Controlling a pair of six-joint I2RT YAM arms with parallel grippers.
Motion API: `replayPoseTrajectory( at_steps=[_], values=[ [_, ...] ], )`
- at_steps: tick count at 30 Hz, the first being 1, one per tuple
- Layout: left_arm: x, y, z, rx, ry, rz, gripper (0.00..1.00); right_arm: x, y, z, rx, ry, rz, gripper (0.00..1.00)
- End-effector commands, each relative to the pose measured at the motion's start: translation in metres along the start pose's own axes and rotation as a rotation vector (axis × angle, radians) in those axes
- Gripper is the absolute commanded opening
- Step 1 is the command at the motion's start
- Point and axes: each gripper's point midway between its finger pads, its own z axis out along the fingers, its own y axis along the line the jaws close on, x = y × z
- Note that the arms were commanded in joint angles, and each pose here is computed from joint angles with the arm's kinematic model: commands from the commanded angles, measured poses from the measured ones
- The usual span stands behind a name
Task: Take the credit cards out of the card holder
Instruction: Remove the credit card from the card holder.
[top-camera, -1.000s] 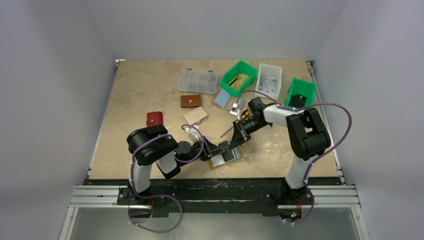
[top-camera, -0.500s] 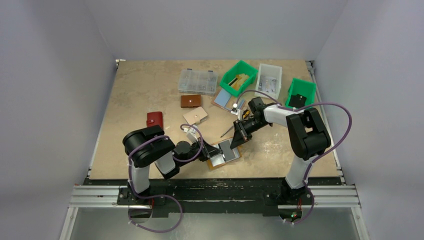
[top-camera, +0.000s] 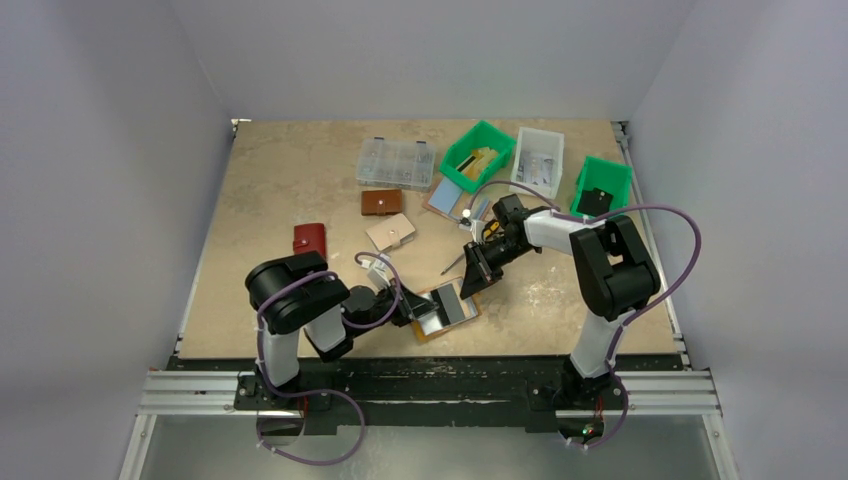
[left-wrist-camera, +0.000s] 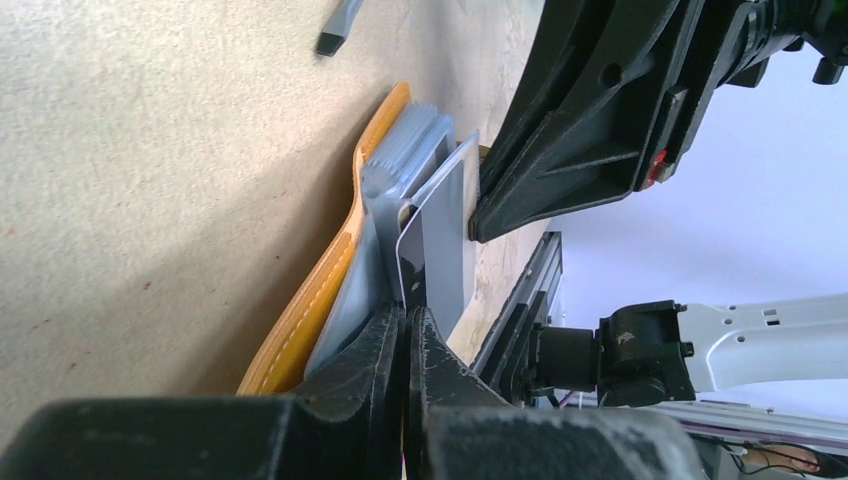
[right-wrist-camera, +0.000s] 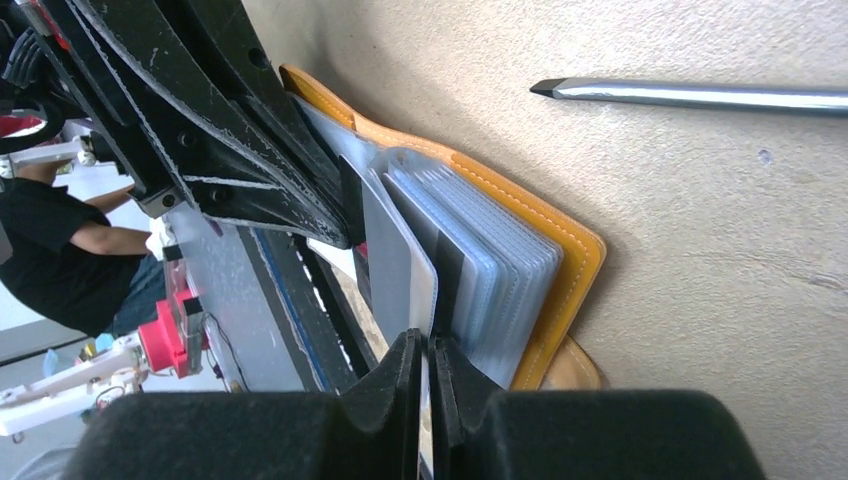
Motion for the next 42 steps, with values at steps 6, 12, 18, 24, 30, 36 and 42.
replayPoseTrajectory(
  at_steps=[6,12,18,24,30,36,42],
  values=[
    [-0.025,-0.055,-0.011,0.249,-0.091,0.018,0.00,-0.006,-0.006,-0.001,0.031,-0.011,-0.005,0.00],
    [-0.024,-0.047,-0.021,0.223,-0.083,0.006,0.00,-0.008,-0.007,-0.003,0.051,-0.017,-0.012,0.00],
    [-0.021,-0.043,-0.028,0.210,-0.071,0.008,0.00,-0.009,-0.007,-0.004,0.055,-0.022,-0.016,0.00],
    [-0.021,-0.044,-0.037,0.208,-0.069,0.025,0.00,-0.012,-0.004,-0.009,0.062,-0.031,-0.049,0.00],
    [-0.021,-0.047,-0.044,0.204,-0.067,0.066,0.00,-0.010,0.003,-0.017,0.048,-0.004,-0.142,0.09],
    [-0.024,-0.055,-0.046,0.185,-0.061,0.154,0.00,-0.012,0.018,-0.029,0.049,-0.027,-0.240,0.32],
    [-0.034,-0.071,-0.046,0.150,-0.058,0.283,0.00,-0.019,0.041,-0.047,0.050,-0.082,-0.390,0.49]
  ],
)
